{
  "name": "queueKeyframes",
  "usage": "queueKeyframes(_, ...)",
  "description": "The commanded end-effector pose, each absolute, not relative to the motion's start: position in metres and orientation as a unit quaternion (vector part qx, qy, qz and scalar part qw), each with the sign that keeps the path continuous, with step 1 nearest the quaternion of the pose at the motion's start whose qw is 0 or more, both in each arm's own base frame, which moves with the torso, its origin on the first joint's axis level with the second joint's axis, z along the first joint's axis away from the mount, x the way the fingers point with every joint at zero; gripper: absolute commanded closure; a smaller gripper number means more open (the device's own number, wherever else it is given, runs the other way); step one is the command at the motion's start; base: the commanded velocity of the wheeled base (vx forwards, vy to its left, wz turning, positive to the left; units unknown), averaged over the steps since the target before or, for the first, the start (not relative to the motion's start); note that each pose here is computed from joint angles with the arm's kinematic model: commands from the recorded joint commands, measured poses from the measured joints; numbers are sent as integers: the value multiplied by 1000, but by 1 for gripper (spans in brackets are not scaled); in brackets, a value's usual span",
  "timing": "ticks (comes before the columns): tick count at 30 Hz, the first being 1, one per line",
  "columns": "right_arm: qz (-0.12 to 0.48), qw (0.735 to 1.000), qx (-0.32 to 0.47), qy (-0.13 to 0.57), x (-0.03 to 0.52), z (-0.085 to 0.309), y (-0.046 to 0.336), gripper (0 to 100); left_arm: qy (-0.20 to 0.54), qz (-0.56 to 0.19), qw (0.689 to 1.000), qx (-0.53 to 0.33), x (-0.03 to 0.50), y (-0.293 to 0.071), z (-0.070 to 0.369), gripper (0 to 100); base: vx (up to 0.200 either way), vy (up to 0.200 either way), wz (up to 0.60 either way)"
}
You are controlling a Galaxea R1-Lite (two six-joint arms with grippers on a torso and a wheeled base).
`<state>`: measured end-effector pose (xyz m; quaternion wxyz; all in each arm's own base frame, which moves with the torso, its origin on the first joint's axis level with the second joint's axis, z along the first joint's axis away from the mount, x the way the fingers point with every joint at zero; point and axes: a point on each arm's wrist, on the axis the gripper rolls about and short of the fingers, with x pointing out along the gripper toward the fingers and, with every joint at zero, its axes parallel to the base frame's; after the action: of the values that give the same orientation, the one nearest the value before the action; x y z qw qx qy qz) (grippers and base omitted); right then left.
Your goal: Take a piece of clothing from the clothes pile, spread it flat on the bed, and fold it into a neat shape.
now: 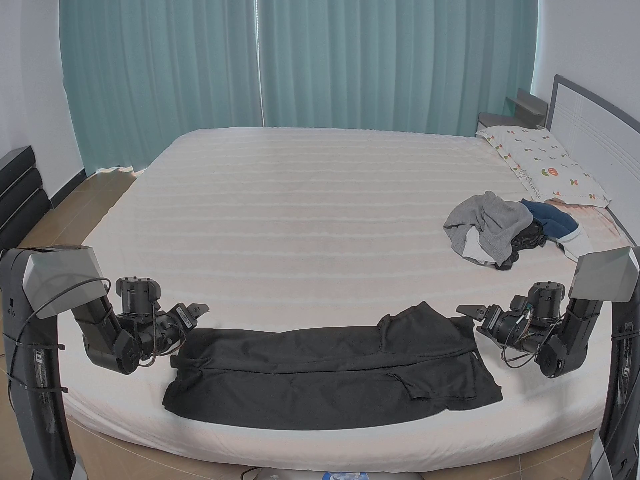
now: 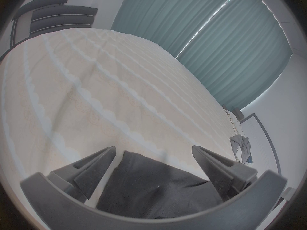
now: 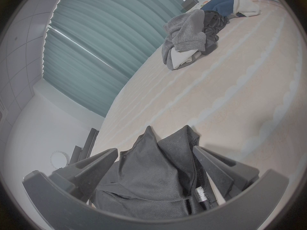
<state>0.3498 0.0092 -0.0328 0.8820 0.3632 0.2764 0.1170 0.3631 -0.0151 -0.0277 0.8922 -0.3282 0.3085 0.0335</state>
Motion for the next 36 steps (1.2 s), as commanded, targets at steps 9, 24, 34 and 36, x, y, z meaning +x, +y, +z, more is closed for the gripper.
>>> queueKeyframes(9,114,885,359,274,351,-32,15,0,316,49,889,-326,362,-13,-35,100,0,0,0)
queueKeyframes(24,102,889,354,273,361,-37,22,0,303,76,886,-343,362,-12,-34,100,0,0,0)
queueKeyframes(34,92,889,356,274,365,-46,15,0,304,76,885,-343,361,-12,-35,100,0,0,0)
queueKeyframes(36,88,889,357,272,365,-45,12,0,304,77,885,-343,361,-12,-35,100,0,0,0)
